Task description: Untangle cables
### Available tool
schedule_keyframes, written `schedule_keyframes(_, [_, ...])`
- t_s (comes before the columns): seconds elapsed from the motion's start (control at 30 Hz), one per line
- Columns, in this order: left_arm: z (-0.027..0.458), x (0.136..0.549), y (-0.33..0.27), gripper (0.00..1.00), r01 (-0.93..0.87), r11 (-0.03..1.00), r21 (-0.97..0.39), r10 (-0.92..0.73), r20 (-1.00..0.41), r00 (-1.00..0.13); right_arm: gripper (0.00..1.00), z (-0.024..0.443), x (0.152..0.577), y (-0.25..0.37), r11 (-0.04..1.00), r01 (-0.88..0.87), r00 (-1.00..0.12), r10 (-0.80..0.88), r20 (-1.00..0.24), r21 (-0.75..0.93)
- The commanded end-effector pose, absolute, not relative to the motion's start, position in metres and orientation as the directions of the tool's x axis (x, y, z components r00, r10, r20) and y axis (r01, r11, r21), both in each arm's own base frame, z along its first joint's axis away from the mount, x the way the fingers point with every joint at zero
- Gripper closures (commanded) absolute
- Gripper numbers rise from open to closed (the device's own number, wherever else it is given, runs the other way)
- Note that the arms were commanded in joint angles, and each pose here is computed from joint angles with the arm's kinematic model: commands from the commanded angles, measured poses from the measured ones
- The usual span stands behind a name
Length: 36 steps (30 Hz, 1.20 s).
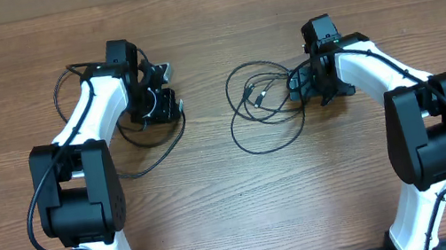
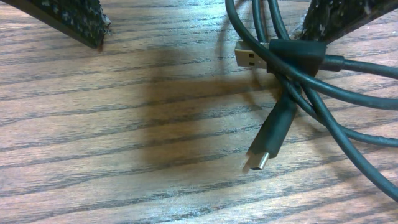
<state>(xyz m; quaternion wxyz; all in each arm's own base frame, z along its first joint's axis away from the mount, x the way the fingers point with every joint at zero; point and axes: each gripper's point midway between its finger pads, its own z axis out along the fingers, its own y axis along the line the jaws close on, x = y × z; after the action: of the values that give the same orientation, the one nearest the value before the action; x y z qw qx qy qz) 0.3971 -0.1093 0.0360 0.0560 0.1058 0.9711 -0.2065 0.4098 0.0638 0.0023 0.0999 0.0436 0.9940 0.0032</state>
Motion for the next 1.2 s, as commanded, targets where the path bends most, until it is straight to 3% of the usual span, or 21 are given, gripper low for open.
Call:
schedule_keyframes(0.0, [0.041, 0.397, -0.118, 0.67, 0.28, 0.871, -0.403, 0.231, -0.167, -0.958, 0.0, -0.012, 0.401, 0.065, 0.996, 0.087, -0.984, 0.09, -0.156, 0.021])
schedule_keyframes(0.17, [0.04, 0.395, -0.118, 0.41, 0.277, 0.872, -0.404, 0.231, -0.159, -0.96, 0.0, -0.012, 0.401, 0.065, 0.996, 0.087, -0.984, 0.09, -0.156, 0.021])
schedule_keyframes(0.5, [0.035, 0.372, -0.111, 0.33, 0.238, 0.888, -0.393, 0.234, -0.059, -0.97, 0.0, -0.012, 0.401, 0.065, 0.996, 0.088, -0.984, 0.09, -0.156, 0.021])
schedule_keyframes(0.57, [0.034, 0.367, -0.11, 0.27, 0.23, 0.889, -0.395, 0.235, -0.037, -0.971, 0.0, -0.012, 0.401, 0.065, 0.996, 0.087, -0.984, 0.09, -0.156, 0.021])
schedule_keyframes(0.67, [0.028, 0.361, -0.107, 0.1, 0.249, 0.889, -0.384, 0.259, -0.026, -0.966, 0.0, -0.012, 0.401, 0.065, 0.996, 0.087, -0.984, 0.09, -0.156, 0.021])
schedule_keyframes(0.77, [0.021, 0.362, -0.103, 0.01, 0.253, 0.899, -0.357, 0.259, -0.031, -0.965, 0.0, -0.012, 0.401, 0.065, 0.996, 0.087, -0.984, 0.09, -0.156, 0.021])
schedule_keyframes(1.0, [0.016, 0.379, -0.104, 0.01, 0.281, 0.899, -0.337, 0.259, -0.11, -0.96, 0.0, -0.012, 0.401, 0.065, 0.996, 0.087, -0.984, 0.09, -0.156, 0.021])
schedule_keyframes(1.17, [0.013, 0.378, -0.105, 0.17, 0.288, 0.897, -0.336, 0.264, -0.115, -0.958, 0.0, -0.012, 0.401, 0.065, 0.996, 0.087, -0.984, 0.09, -0.156, 0.021])
